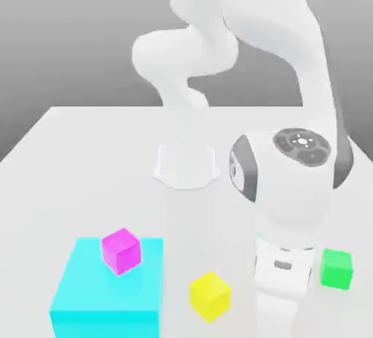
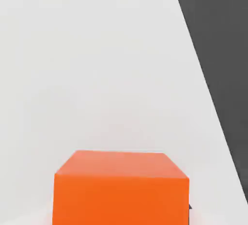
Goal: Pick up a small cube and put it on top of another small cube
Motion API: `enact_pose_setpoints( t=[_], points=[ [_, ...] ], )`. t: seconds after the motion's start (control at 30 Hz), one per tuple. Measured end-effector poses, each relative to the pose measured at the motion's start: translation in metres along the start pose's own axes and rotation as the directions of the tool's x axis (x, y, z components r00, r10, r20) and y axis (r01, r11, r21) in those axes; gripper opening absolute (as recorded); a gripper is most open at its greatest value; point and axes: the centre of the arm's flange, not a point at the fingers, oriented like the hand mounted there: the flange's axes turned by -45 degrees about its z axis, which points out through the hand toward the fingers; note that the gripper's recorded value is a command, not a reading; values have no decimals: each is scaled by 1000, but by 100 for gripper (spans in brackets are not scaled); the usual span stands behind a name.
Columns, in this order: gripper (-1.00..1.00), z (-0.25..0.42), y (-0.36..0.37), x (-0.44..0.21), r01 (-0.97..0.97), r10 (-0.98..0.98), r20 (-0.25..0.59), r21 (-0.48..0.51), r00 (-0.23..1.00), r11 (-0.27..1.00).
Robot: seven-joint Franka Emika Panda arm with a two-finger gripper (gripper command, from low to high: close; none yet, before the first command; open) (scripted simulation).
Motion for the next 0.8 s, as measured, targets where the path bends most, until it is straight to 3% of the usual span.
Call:
enact_pose_setpoints(
  t=[0.3,0.5,0.67,0.7,0.8],
  points=[
    [-100,-86,35,-150,-332,333,-7,10,943,943],
    [-100,-127,19,-236,-507,507,-3,4,862,862],
    [-100,-81,16,-248,-532,532,-4,4,846,847],
    [100,-72,15,-249,-533,533,-2,2,846,846],
    [100,-72,15,-249,-533,533,-2,2,846,846]
  ],
)
